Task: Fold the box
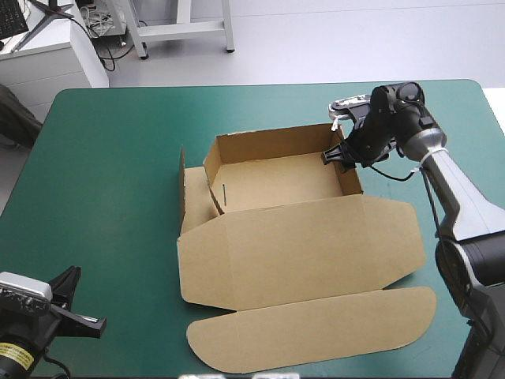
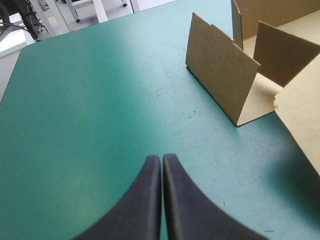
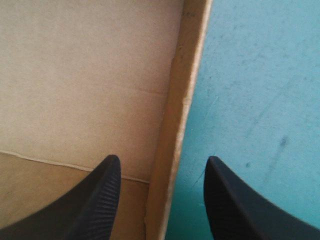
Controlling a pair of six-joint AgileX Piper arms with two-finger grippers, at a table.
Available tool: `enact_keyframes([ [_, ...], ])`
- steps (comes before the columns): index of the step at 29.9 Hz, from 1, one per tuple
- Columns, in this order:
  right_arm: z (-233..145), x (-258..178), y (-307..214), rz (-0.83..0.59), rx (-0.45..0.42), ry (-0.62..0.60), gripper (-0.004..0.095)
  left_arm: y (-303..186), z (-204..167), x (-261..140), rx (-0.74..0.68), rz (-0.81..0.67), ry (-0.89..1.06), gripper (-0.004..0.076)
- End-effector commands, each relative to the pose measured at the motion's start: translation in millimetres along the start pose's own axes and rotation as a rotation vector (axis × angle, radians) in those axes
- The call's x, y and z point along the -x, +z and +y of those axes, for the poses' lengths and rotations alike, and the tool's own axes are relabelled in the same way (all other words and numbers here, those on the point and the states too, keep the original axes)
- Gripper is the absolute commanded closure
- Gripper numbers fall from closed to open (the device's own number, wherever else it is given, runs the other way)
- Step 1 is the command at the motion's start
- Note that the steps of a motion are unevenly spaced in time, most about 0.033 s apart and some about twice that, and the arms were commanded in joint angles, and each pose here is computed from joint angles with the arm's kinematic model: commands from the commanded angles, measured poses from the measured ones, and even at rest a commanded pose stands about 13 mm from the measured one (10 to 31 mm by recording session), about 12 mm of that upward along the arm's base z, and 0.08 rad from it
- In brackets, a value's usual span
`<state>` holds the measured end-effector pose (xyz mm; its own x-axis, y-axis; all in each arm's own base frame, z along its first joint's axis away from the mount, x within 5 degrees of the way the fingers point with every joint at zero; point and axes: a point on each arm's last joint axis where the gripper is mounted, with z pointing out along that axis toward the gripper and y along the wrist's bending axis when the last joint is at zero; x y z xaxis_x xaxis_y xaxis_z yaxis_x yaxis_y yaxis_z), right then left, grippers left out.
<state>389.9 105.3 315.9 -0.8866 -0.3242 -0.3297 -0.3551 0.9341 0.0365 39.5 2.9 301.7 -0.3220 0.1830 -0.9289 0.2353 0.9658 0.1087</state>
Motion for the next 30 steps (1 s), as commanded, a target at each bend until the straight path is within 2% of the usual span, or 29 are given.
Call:
enact_keyframes([
  [1, 2.2, 2.7, -2.9, -0.009, 0.034, -0.001, 0.0433, -3.7, 1.0, 13.5, 0.002, -0.084, 0.005, 0.0730],
  [6, 1.0, 5.2, 25.9, 0.054, 0.052, 0.014, 0.0445, -3.7, 1.0, 13.3, 0.002, -0.082, 0.005, 0.0734],
  [9, 1.6, 5.6, 30.4, 0.062, 0.064, 0.022, 0.0497, -3.7, 1.1, 12.8, 0.003, -0.076, 0.005, 0.0734],
  [11, 1.6, 5.6, 30.4, 0.062, 0.064, 0.022, 0.0590, -3.7, 1.2, 12.5, 0.004, -0.072, 0.005, 0.0734],
  [15, 1.1, 5.5, 30.4, 0.063, 0.058, 0.020, 0.0886, -3.7, 1.2, 12.5, 0.004, -0.072, 0.005, 0.0734],
  [16, 1.1, 5.5, 30.4, 0.063, 0.058, 0.026, 0.0929, -3.7, 1.2, 12.5, 0.004, -0.072, 0.005, 0.0734],
  [23, 0.9, 5.7, 18.5, 0.038, 0.044, 0.061, 0.0928, -3.7, 1.2, 12.5, 0.004, -0.072, 0.005, 0.0734],
  [30, 1.2, -5.0, -52.3, -0.115, -0.034, 0.034, 0.0928, -3.7, 1.2, 12.5, 0.004, -0.072, 0.005, 0.0734],
])
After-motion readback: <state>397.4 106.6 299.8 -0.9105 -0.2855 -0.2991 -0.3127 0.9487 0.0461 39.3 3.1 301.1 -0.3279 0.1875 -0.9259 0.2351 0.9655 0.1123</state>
